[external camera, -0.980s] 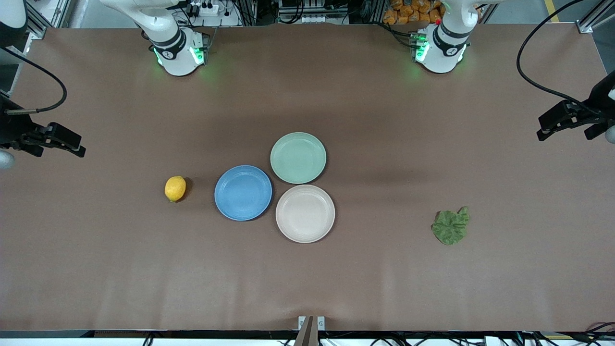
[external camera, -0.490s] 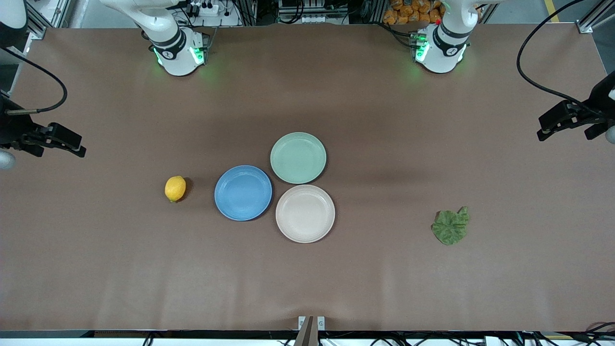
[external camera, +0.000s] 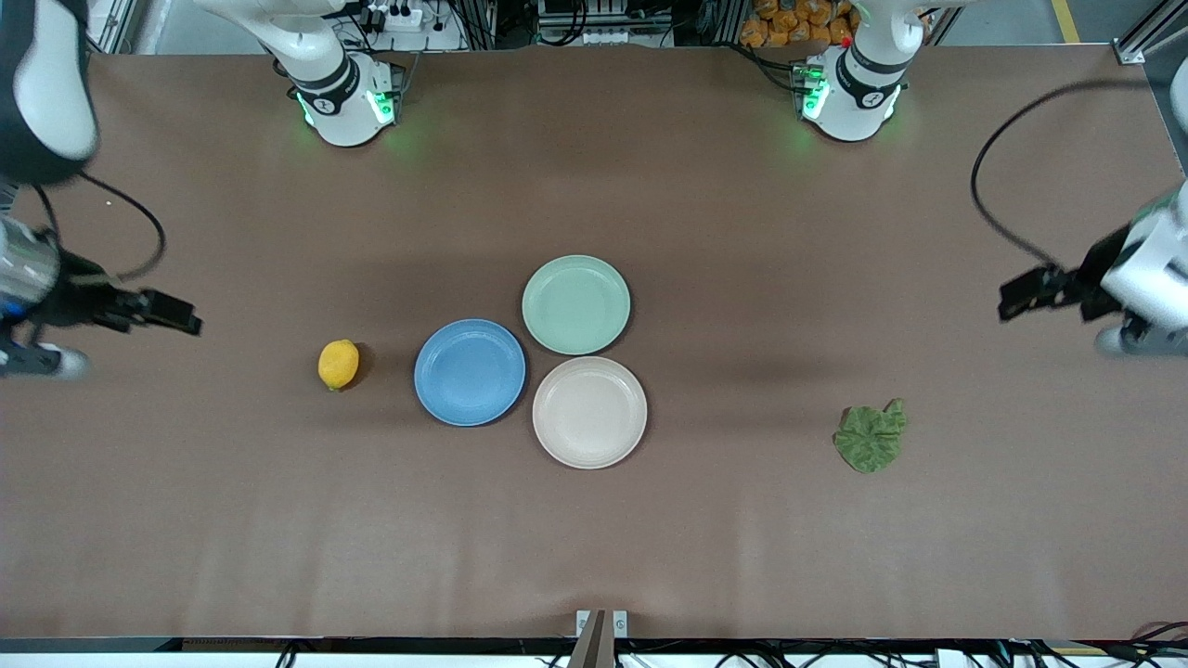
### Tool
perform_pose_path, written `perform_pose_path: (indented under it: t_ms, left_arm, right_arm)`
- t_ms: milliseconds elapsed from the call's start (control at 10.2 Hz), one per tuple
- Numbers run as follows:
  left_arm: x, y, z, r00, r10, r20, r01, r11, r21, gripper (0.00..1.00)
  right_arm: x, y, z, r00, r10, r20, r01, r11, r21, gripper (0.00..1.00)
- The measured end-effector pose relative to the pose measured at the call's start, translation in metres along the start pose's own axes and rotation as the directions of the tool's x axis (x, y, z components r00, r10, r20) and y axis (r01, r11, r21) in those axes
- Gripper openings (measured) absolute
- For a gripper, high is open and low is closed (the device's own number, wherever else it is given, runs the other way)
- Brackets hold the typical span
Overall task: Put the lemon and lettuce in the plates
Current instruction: 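Reach the right gripper to the lemon while the left gripper reaches the lettuce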
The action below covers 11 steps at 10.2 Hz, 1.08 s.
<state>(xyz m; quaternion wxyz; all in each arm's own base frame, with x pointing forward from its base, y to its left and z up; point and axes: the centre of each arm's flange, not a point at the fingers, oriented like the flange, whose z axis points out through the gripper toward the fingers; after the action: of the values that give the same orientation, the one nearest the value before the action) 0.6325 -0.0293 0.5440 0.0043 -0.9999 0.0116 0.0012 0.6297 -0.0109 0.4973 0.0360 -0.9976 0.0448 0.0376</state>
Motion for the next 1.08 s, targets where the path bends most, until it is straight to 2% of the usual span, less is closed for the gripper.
perform_pose_path:
  t_ms: [196,490,588,1078]
  left_arm:
    - [0.021,-0.002,0.046,1.0,-0.001,0.024,0.001,1.0,-0.002,1.0]
    - [0.029,-0.005,0.069,0.999,0.005,0.047,-0.006,1.0,0.019,1.0]
    - [0.029,-0.005,0.069,0.999,0.006,0.046,-0.006,1.0,0.019,1.0]
    - [0.033,-0.02,0.085,0.998,-0.016,0.067,0.015,1.0,0.019,1.0]
  right_arm:
    - [0.016,0.008,0.085,0.999,0.019,0.039,-0.019,1.0,0.001,1.0]
    - [0.022,-0.012,0.198,0.981,0.025,0.194,-0.036,0.998,0.055,1.0]
    - [0.024,-0.02,0.227,0.976,0.018,0.218,-0.032,0.998,0.057,1.0]
    - [0.024,-0.024,0.268,0.965,0.016,0.26,-0.029,0.998,0.047,1.0]
